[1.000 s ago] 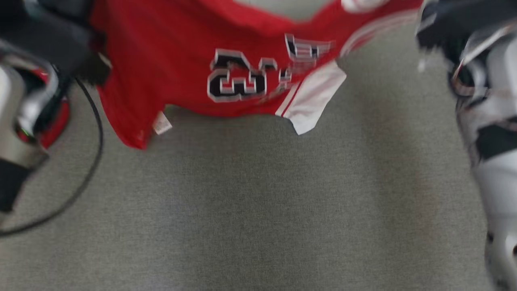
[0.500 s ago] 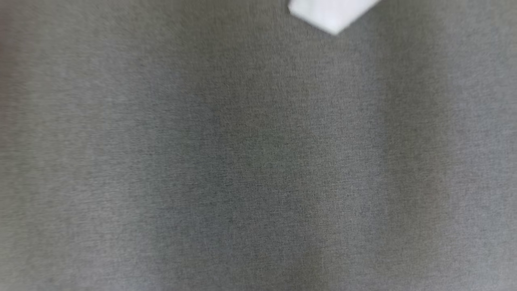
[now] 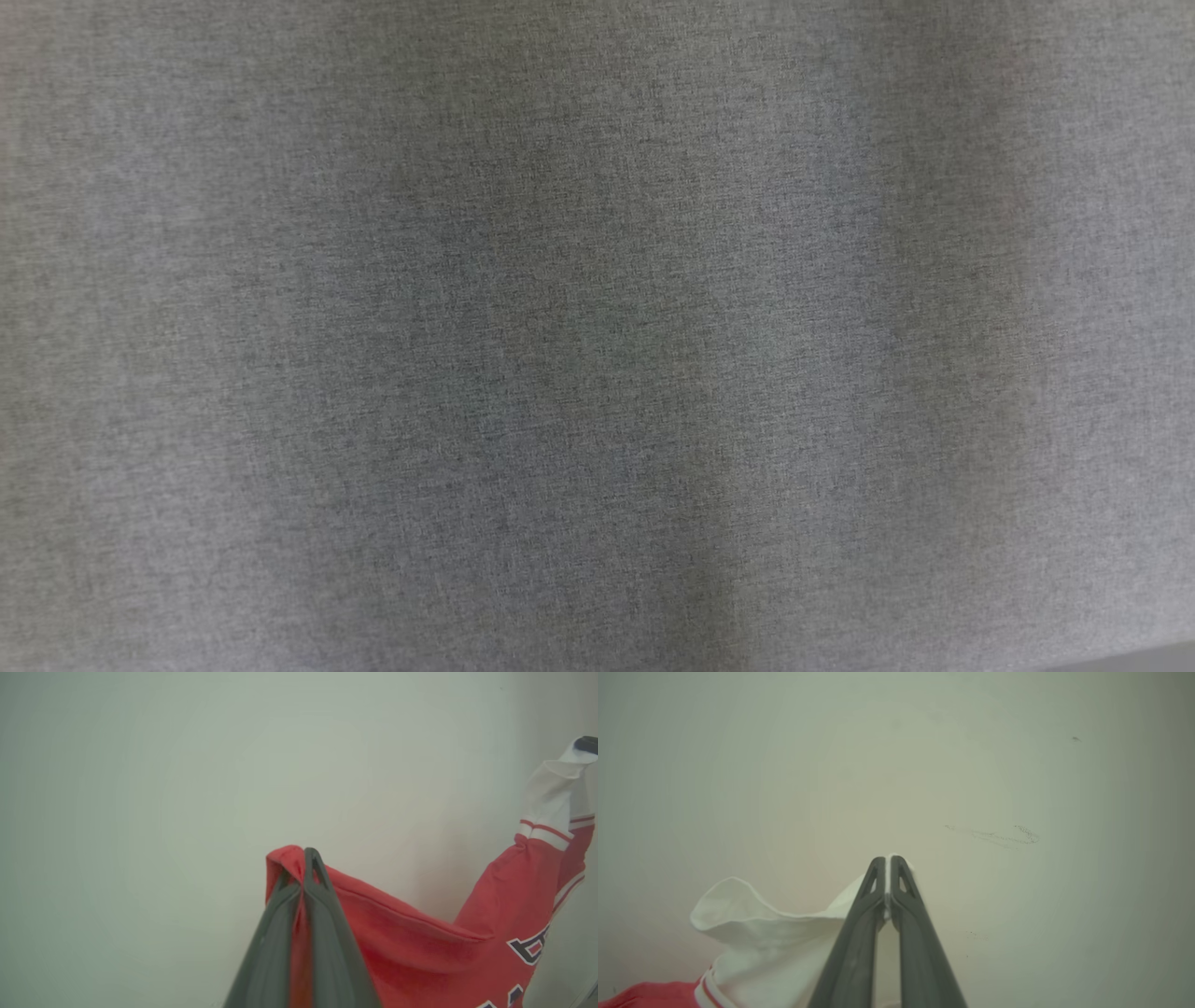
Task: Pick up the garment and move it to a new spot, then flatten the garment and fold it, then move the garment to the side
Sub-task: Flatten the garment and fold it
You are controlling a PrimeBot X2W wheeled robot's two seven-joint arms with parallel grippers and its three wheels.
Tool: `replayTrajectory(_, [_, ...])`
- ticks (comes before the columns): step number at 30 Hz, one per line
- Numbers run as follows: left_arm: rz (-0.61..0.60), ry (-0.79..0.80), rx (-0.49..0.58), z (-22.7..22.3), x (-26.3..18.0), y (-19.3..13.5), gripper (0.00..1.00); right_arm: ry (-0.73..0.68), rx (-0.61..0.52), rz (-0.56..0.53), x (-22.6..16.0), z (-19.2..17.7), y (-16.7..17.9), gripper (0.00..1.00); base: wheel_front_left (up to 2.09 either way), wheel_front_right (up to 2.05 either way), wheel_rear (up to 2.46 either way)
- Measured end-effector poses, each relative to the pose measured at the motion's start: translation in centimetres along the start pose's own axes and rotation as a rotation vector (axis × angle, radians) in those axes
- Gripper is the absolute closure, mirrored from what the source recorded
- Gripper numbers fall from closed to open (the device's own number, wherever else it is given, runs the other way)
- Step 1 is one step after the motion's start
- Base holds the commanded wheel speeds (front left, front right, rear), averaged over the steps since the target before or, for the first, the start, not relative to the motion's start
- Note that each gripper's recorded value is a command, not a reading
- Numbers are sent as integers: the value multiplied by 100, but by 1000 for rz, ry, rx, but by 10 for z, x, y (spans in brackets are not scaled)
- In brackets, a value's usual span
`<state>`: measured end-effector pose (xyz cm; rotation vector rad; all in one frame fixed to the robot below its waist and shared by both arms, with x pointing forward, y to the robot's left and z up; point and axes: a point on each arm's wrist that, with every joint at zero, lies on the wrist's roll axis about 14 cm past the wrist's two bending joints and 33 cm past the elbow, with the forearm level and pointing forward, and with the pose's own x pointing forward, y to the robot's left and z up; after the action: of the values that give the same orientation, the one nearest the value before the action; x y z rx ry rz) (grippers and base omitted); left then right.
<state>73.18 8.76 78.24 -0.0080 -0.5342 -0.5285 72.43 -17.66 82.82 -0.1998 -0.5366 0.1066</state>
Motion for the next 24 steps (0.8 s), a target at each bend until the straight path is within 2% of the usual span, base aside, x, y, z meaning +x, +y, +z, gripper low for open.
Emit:
replayTrajectory(7, [-17, 31, 10, -20, 5, -5, 100, 32, -18, -15, 1, -15, -5, 100, 0, 0, 0])
replayTrajectory(16, [-22, 47, -38, -48, 4, -7, 100, 72, -26, -40, -7, -45, -15, 100, 0, 0, 0])
replayTrajectory(24, [-41, 42, -101, -63, -8, -13, 100, 62, 6, -23, -19, -62, -5, 100, 0, 0, 0])
